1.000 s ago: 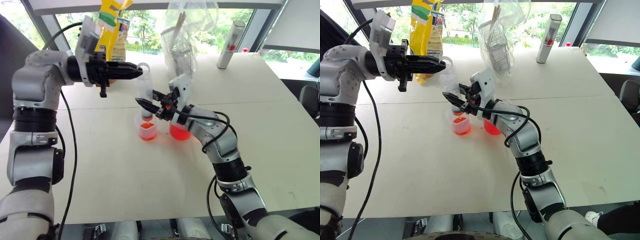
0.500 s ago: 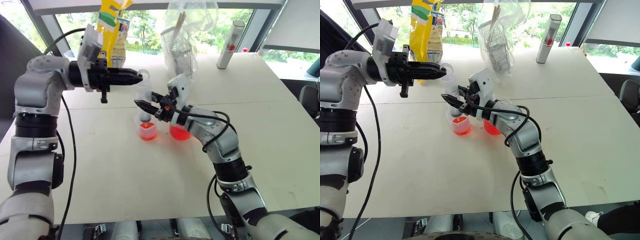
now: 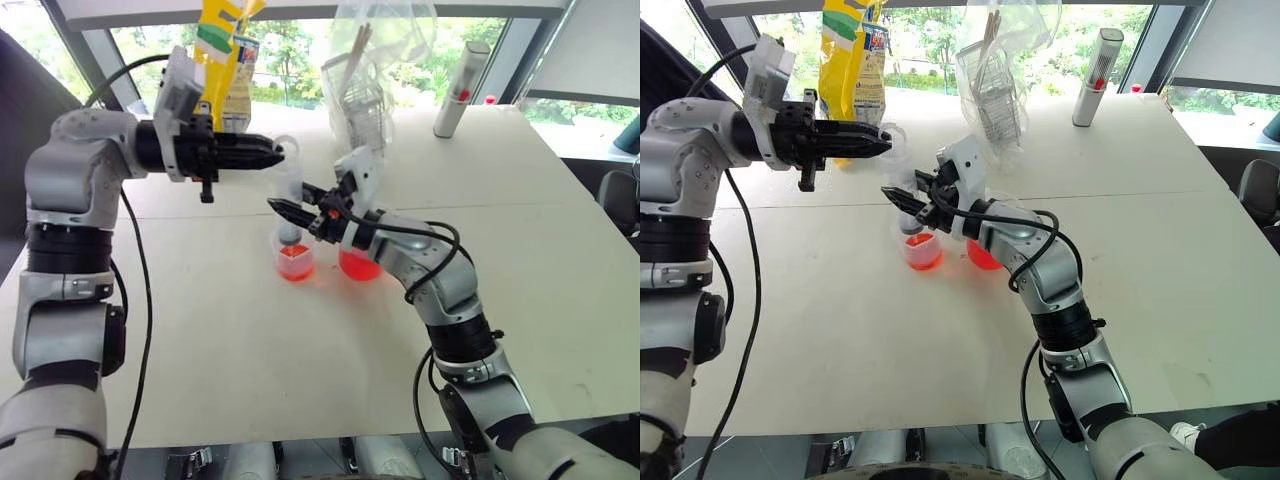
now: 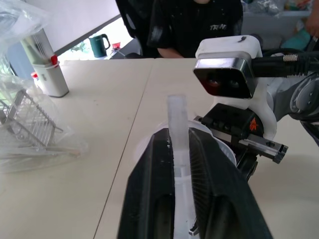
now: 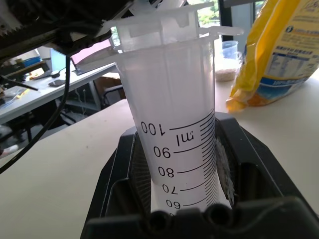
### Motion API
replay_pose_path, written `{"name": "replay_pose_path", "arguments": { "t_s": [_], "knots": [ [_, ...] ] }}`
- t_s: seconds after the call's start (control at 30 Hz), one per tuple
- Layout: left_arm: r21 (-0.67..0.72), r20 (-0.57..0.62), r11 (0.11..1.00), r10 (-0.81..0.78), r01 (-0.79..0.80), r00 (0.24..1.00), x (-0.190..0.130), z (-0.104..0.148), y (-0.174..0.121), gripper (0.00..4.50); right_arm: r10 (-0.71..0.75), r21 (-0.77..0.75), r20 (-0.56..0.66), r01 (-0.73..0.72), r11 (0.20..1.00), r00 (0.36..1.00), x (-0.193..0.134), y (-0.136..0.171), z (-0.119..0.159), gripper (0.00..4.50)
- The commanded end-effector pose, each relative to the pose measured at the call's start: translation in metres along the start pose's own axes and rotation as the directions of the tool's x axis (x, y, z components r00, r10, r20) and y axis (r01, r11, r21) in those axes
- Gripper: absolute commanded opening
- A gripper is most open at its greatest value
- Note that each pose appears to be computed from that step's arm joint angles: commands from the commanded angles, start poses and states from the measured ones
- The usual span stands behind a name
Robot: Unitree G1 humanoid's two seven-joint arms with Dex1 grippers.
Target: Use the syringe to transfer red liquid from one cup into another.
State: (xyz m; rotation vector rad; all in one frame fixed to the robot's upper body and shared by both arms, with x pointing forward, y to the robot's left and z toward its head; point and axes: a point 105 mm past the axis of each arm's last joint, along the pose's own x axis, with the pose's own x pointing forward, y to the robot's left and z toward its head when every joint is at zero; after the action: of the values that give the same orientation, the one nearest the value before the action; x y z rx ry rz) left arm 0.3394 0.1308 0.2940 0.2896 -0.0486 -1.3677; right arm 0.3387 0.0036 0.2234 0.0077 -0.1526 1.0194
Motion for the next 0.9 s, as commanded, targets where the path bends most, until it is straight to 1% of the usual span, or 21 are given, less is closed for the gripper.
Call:
{"name": "replay_pose_path", "arguments": {
  "t_s": [0.03,0.1,0.17,0.27,0.37,0.43,0.57,0.6,0.67,0.73,0.8,0.87,0.9],
  "knots": [
    [-0.035,-0.036,0.999,0.029,-0.03,0.999,-0.003,-0.006,0.004,2.55,0.077,-0.118,0.206,-0.053,0.992,0.975,-0.001,0.019,0.061,1.38],
    [-0.031,-0.038,0.998,0.052,-0.053,0.998,-0.007,-0.006,0.007,3.56,0.08,-0.116,0.2,-0.057,0.992,0.976,0.0,0.02,0.059,1.38],
    [-0.035,-0.033,0.997,0.068,-0.069,0.997,-0.012,-0.005,0.01,4.48,0.083,-0.113,0.198,-0.061,0.992,0.977,0.0,0.021,0.058,1.38],
    [-0.032,-0.04,0.993,0.109,-0.11,0.993,-0.024,-0.004,0.015,4.48,0.084,-0.107,0.197,-0.063,0.992,0.977,0.001,0.022,0.056,1.38],
    [-0.034,-0.073,0.992,0.121,-0.124,0.99,-0.033,-0.011,0.014,4.48,0.08,-0.101,0.195,-0.061,0.993,0.977,0.001,0.022,0.055,1.38],
    [-0.034,-0.095,0.992,0.117,-0.121,0.989,-0.035,-0.016,0.012,4.48,0.075,-0.093,0.196,-0.057,0.994,0.978,0.001,0.02,0.056,1.38],
    [-0.035,-0.099,0.993,0.108,-0.112,0.989,-0.032,-0.021,0.008,4.48,0.054,-0.08,0.184,-0.04,0.996,0.981,-0.001,0.014,0.062,1.38],
    [-0.037,-0.098,0.993,0.105,-0.109,0.99,-0.031,-0.022,0.007,4.48,0.042,-0.085,0.162,-0.028,0.996,0.986,-0.002,0.01,0.064,1.38],
    [-0.034,-0.102,0.995,0.095,-0.099,0.99,-0.029,-0.026,0.005,4.48,-0.001,-0.135,0.074,0.011,0.991,0.997,-0.005,-0.002,0.066,1.38],
    [-0.031,-0.105,0.996,0.083,-0.087,0.991,-0.027,-0.029,0.002,4.48,-0.046,-0.164,0.001,0.045,0.985,0.999,-0.013,-0.019,0.077,1.38],
    [-0.033,-0.099,0.996,0.074,-0.077,0.992,-0.025,-0.031,0.0,4.48,-0.097,-0.13,-0.019,0.094,0.987,0.995,-0.024,-0.038,0.1,1.38],
    [-0.031,-0.097,0.998,0.059,-0.062,0.994,-0.022,-0.033,-0.003,4.48,-0.166,-0.11,-0.076,0.158,0.981,0.983,-0.038,-0.059,0.122,1.38],
    [-0.028,-0.097,0.998,0.053,-0.056,0.994,-0.02,-0.035,-0.005,4.48,-0.207,-0.102,-0.126,0.194,0.976,0.97,-0.046,-0.07,0.128,1.38]
  ]
}}
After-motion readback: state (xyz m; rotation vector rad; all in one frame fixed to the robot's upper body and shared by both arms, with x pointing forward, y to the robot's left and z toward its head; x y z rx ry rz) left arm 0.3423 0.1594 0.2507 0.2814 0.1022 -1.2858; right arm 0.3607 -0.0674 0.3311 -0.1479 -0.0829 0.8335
